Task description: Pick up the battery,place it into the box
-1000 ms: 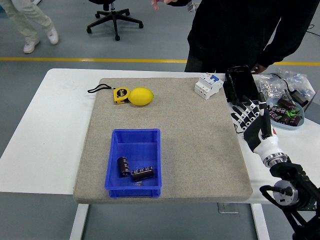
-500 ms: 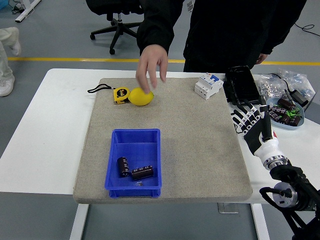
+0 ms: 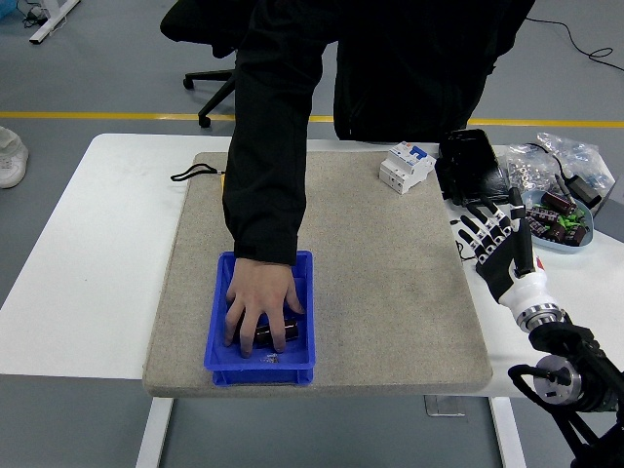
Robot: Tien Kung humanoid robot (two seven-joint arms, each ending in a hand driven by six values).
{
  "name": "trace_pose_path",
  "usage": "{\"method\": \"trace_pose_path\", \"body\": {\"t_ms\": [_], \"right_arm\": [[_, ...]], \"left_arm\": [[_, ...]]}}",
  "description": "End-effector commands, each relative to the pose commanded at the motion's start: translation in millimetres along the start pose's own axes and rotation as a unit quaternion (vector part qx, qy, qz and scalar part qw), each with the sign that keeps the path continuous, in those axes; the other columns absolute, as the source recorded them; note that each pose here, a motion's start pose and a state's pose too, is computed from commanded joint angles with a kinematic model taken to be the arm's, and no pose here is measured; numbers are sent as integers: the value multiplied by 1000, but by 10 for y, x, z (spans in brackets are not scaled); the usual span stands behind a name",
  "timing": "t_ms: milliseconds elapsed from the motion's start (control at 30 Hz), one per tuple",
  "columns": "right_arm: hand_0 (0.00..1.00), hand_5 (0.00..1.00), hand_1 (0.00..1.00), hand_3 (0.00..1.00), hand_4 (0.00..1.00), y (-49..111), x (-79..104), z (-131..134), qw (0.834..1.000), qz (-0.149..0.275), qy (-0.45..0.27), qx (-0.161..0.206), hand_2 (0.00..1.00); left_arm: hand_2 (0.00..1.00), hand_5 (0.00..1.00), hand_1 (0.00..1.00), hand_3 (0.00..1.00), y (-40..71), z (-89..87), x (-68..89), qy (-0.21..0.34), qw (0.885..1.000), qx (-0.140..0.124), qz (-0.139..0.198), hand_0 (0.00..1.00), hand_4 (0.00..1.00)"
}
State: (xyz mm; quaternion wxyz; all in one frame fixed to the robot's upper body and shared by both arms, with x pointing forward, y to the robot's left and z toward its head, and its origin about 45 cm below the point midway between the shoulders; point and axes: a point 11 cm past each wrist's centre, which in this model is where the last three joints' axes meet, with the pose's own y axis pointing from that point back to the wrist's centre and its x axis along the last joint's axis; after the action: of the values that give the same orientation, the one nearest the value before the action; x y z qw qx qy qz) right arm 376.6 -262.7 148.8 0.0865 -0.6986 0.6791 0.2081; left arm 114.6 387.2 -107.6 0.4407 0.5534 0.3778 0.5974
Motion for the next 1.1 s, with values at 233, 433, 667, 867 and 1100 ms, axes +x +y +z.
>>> {"method": "trace_pose_path", "body": {"t_ms": [233, 433, 667, 867, 1100], "right_arm": [[933, 954, 881, 930, 998, -2, -1, 9, 1000, 2, -2, -1, 895], [931, 951, 879, 929, 998, -4, -5, 13, 1000, 2, -1, -1, 894], [930, 945, 879, 926, 998, 8, 13, 53, 1000, 6, 0, -7, 892], [928, 943, 878, 925, 998, 13, 23, 68, 1000, 6, 0, -9, 890], [927, 940, 878, 923, 998, 22, 75, 95, 1000, 16, -4, -12, 889]], "left_arm": [[669, 540, 683, 585, -1, -4, 3, 0, 1000, 0, 0, 720, 632], [670, 540, 682, 585, -1, -6, 2, 1, 1000, 0, 0, 721, 631], [671, 541, 683, 586, -3, -27, 2, 1, 1000, 2, 0, 720, 632], [671, 542, 683, 585, -3, -29, -20, 1, 1000, 2, -1, 720, 632], [669, 543, 682, 586, -8, -51, 44, -1, 1000, 5, 3, 721, 632]]}}
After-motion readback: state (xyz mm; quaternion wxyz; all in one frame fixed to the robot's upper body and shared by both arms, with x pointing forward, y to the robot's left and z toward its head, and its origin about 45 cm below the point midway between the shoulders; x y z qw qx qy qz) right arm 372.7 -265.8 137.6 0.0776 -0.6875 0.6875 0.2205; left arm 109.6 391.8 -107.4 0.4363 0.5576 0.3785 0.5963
